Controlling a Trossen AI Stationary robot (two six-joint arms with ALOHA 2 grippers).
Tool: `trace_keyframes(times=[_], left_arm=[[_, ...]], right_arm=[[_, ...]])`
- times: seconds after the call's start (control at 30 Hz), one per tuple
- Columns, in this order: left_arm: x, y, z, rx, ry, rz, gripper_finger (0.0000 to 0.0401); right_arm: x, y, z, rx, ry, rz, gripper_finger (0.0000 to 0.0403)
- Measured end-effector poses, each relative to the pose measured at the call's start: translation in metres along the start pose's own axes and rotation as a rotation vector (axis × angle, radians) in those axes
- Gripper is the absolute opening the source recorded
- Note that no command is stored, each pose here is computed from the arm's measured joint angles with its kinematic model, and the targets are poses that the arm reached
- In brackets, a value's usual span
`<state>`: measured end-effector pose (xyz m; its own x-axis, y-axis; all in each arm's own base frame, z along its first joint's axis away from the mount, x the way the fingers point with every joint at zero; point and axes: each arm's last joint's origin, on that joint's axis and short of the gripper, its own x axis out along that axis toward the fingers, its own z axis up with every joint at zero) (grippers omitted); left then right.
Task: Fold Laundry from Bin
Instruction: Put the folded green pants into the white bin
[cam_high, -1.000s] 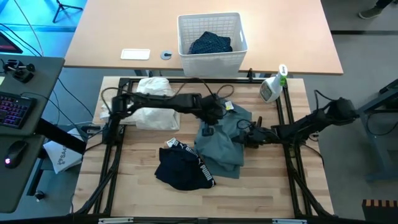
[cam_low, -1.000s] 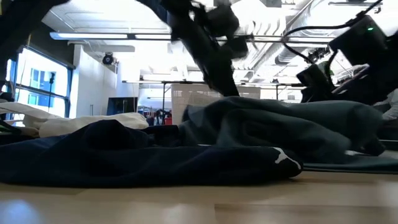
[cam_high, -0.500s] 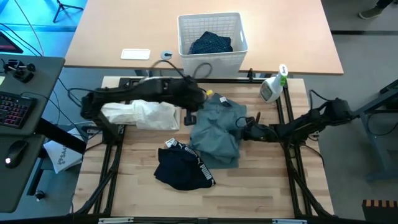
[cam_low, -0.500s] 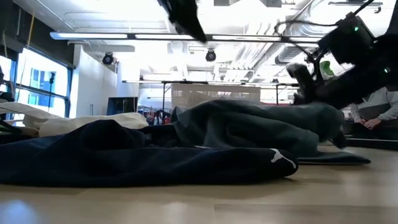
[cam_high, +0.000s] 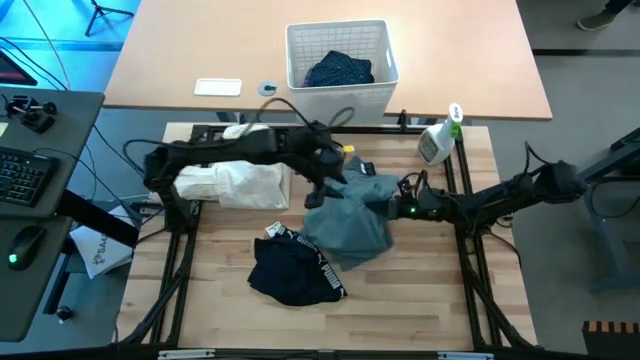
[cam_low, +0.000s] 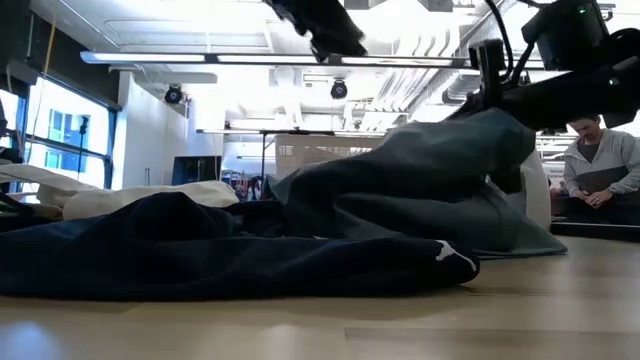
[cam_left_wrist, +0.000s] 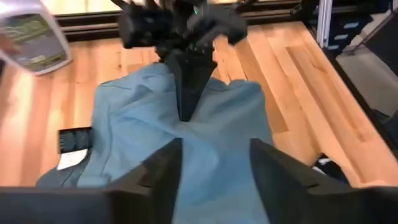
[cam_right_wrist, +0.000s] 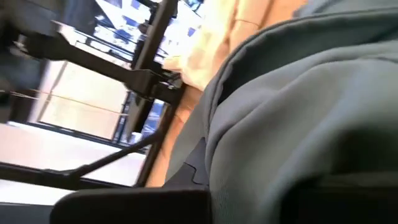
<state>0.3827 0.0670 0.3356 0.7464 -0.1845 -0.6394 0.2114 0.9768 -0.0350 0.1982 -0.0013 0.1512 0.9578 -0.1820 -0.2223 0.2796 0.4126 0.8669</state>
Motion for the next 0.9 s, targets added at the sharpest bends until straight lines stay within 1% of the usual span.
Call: trace_keyframes(times=[0.13,0.17,0.23,0.3,0.4,0.53,0.67,0.77,0.83,0.9], left_arm=[[0.04,0.008,-0.008,0.06,0.0,-0.059,0.0243],[0.049,0.009,-0.009,0.079,0.0,-0.058,0.0257],[0.072,0.013,-0.017,0.11,0.017,-0.06,0.0282],[0.092,0.018,-0.024,0.126,0.02,-0.063,0.0298],[0.117,0.024,-0.035,0.127,0.025,-0.064,0.0306],[0.14,0.031,-0.048,0.115,0.04,-0.07,0.0307],[0.156,0.034,-0.058,0.082,0.05,-0.073,0.0307],[0.167,0.033,-0.063,0.072,0.069,-0.028,0.0307],[0.172,0.031,-0.065,0.096,0.074,-0.013,0.0307],[0.173,0.028,-0.065,0.135,0.077,-0.021,0.0307]], right_arm=[[-0.003,0.005,0.006,-0.01,-0.008,0.047,0.0005],[-0.005,0.007,0.007,-0.014,-0.01,0.06,0.0005],[-0.006,0.01,0.01,-0.023,-0.014,0.082,0.0004],[-0.008,0.012,0.012,-0.024,-0.014,0.101,0.0004],[-0.009,0.013,0.012,-0.022,-0.006,0.108,0.0005],[-0.01,0.012,0.012,-0.022,0.009,0.104,0.0004],[-0.01,0.009,0.01,-0.005,0.038,0.083,0.0004],[-0.01,0.008,0.009,-0.006,0.054,0.066,0.0005],[-0.01,0.007,0.008,-0.007,0.063,0.06,0.0004],[-0.01,0.007,0.008,-0.007,0.076,0.068,0.0004]])
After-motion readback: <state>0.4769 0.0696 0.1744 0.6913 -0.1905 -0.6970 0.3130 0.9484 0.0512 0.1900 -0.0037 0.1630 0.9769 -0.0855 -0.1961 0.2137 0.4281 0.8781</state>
